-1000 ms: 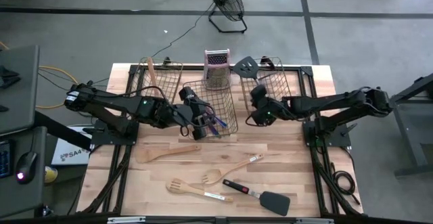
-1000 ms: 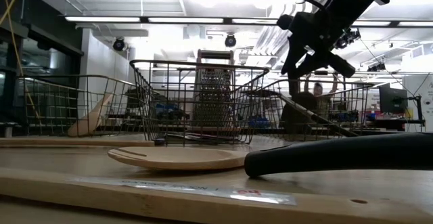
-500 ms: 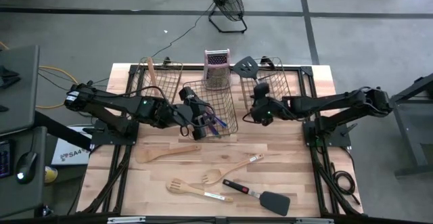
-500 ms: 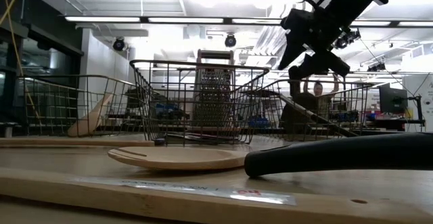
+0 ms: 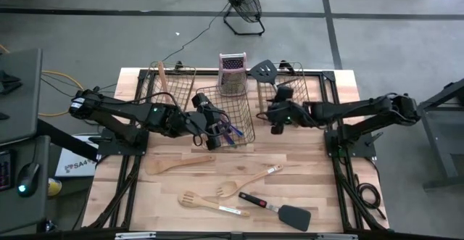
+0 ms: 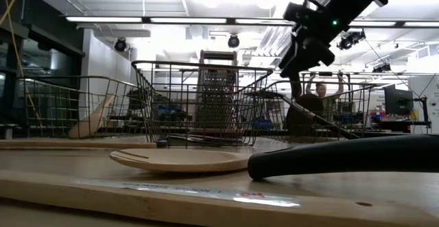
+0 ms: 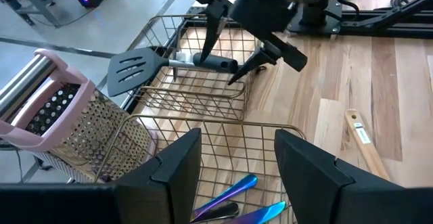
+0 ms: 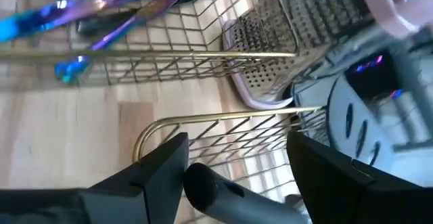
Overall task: Pick & Place Kitchen Items
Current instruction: Put the left black spatula into the right wire basket
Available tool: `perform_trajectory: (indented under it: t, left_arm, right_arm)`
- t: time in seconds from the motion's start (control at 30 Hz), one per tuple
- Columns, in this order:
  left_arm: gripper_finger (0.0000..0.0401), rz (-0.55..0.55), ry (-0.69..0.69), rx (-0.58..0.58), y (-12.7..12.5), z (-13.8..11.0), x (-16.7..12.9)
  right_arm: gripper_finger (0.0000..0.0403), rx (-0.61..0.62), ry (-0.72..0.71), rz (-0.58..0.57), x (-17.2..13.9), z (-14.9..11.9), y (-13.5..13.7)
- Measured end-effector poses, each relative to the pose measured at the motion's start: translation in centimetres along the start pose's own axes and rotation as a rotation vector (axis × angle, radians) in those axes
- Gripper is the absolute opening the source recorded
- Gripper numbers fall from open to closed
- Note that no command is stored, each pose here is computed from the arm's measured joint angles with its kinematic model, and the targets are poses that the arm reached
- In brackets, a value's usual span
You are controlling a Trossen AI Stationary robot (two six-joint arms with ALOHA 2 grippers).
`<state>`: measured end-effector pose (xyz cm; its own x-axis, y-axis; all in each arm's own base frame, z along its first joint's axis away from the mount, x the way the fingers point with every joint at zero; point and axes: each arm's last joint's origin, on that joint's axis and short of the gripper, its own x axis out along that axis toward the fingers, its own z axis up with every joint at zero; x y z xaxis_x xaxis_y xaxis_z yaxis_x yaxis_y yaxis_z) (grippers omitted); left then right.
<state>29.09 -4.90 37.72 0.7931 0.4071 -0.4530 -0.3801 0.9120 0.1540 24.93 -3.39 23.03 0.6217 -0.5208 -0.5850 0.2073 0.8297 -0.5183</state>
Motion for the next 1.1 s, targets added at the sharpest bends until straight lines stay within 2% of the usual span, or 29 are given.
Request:
perform_trajectory:
  t: [0.47,0.8,1.0,1.1]
  left_arm:
    - [0.0184,0.0,0.0,0.0,0.0,0.0,0.0]
    - [0.0184,0.0,0.0,0.0,0.0,0.0,0.0]
    - [0.0184,0.0,0.003,0.002,0.0,0.0,0.0]
    - [0.0184,0.001,0.009,0.007,0.0,-0.1,0.0]
  right_arm:
    - [0.0243,0.484,-0.134,-0.066,0.5,1.0,-1.9]
    - [0.0243,0.631,-0.224,-0.106,0.5,1.7,-2.8]
    - [0.0243,0.772,-0.229,-0.264,-0.5,1.4,-3.8]
    - [0.0243,0.873,-0.213,-0.297,-1.4,0.9,-4.2]
